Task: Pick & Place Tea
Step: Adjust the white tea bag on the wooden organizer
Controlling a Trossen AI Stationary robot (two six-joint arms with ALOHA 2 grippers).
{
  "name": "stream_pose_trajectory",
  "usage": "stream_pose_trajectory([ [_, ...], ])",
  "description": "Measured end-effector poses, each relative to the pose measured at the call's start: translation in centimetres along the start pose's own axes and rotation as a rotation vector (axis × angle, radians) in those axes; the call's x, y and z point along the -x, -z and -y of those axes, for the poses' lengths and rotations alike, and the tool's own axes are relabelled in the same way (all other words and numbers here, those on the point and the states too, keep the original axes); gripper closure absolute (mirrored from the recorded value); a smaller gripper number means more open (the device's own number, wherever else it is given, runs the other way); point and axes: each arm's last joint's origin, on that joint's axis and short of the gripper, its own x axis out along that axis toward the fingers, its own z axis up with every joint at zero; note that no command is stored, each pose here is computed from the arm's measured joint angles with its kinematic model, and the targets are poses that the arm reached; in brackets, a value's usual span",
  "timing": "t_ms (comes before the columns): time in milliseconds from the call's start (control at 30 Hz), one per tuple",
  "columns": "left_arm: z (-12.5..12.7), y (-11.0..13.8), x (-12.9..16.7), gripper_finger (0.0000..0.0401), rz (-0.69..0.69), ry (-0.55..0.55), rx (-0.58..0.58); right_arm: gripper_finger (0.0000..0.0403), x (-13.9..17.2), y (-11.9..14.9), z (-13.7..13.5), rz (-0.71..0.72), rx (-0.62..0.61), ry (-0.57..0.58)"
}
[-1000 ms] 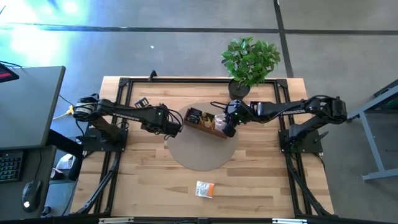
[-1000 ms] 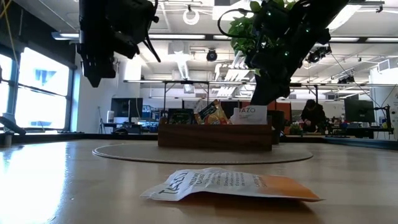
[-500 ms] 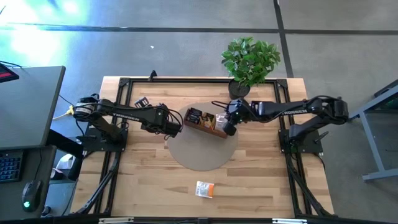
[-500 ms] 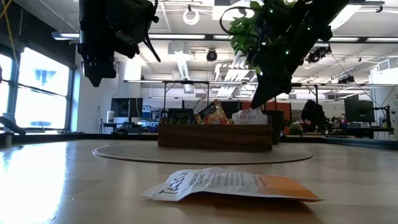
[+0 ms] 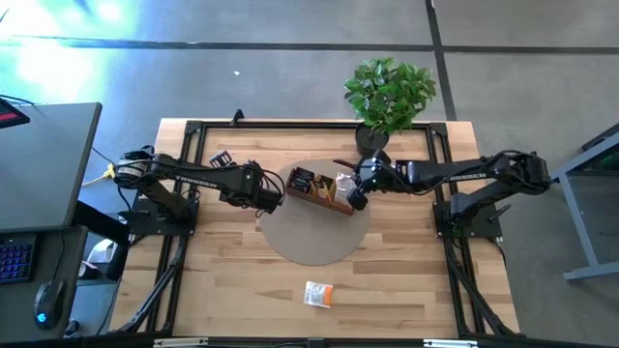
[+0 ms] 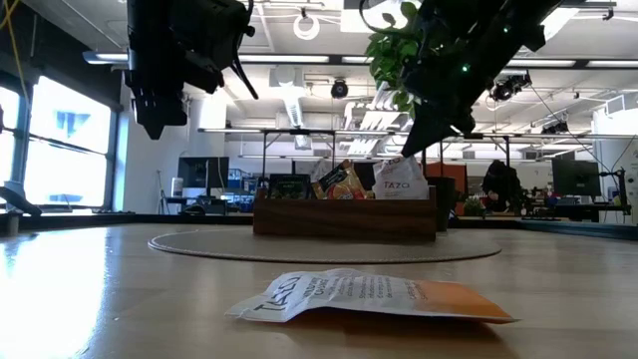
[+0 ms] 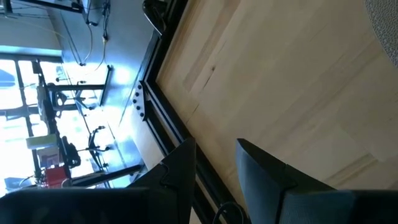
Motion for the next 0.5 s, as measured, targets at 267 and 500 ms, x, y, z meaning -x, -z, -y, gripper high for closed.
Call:
stream_pose_trajectory([
  [267,0.0,0.0,0.0,0.0291,0.004,-0.002,0.001,0.04,0.4,0.7,-1.5,0.032,-0.002,0.07],
  [500,0.1,-0.2,0.0,0.0291,0.028,0.001,0.017,0.0394,0.0,1.3,-2.4,0.043,0.01,0.113],
])
